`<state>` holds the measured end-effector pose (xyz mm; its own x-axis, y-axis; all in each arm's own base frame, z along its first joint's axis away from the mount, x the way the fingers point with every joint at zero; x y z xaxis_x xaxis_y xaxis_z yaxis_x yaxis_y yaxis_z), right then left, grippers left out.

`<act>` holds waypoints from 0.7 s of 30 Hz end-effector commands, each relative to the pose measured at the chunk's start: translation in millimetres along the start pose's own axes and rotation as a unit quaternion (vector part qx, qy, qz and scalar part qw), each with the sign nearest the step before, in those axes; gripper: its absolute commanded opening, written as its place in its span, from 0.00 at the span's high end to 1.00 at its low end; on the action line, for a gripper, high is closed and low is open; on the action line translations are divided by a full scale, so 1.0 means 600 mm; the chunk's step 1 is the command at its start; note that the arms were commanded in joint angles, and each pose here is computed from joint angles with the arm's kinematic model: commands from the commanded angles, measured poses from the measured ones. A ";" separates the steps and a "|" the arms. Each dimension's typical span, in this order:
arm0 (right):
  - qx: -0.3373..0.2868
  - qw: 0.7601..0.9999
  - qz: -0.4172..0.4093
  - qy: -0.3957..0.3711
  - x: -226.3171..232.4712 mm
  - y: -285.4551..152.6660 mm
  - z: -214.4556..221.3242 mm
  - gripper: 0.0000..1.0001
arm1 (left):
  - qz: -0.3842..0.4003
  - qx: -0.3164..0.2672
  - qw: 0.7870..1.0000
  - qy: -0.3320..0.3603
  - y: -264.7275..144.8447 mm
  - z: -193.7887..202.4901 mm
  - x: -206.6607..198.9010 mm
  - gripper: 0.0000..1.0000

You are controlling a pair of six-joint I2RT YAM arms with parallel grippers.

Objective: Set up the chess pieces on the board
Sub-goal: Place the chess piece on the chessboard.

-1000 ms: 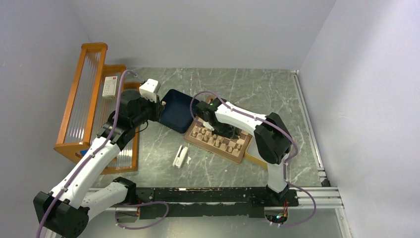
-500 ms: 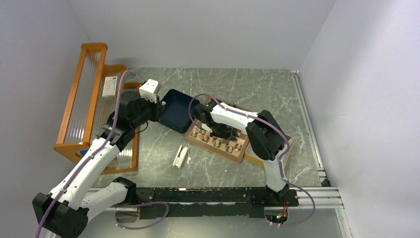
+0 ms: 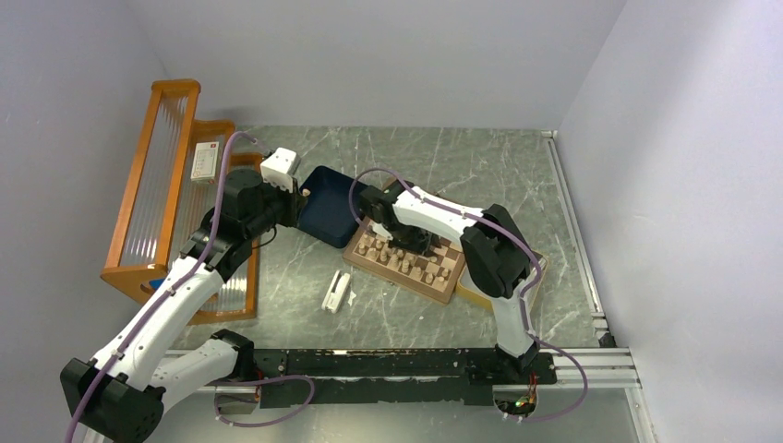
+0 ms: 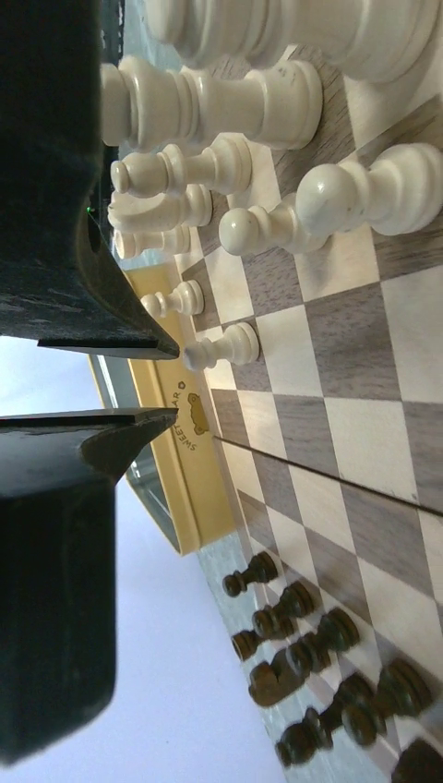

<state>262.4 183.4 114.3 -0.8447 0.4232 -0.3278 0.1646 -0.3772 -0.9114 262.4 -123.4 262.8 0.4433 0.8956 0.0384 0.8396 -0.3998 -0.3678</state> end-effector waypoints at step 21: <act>-0.220 0.892 -0.041 0.392 -0.050 -0.066 0.004 0.71 | 0.028 -0.011 0.999 0.010 0.001 -0.008 -0.021 0.95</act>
<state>283.2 180.0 169.1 -0.4493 0.8435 -0.2943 0.4076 -0.0996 -0.9077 259.1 -130.5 262.5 0.4683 0.8828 0.0376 0.8275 -0.4233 -0.3688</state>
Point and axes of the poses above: each gripper's point midway between its finger pads, its own y axis out along the fingers, its own x axis along the line the jaws close on, z = x × y, the point moved 5 cm from there along -y, back along the fingers, and after that the axes turned 6 degrees about y, right-handed, at the moved point
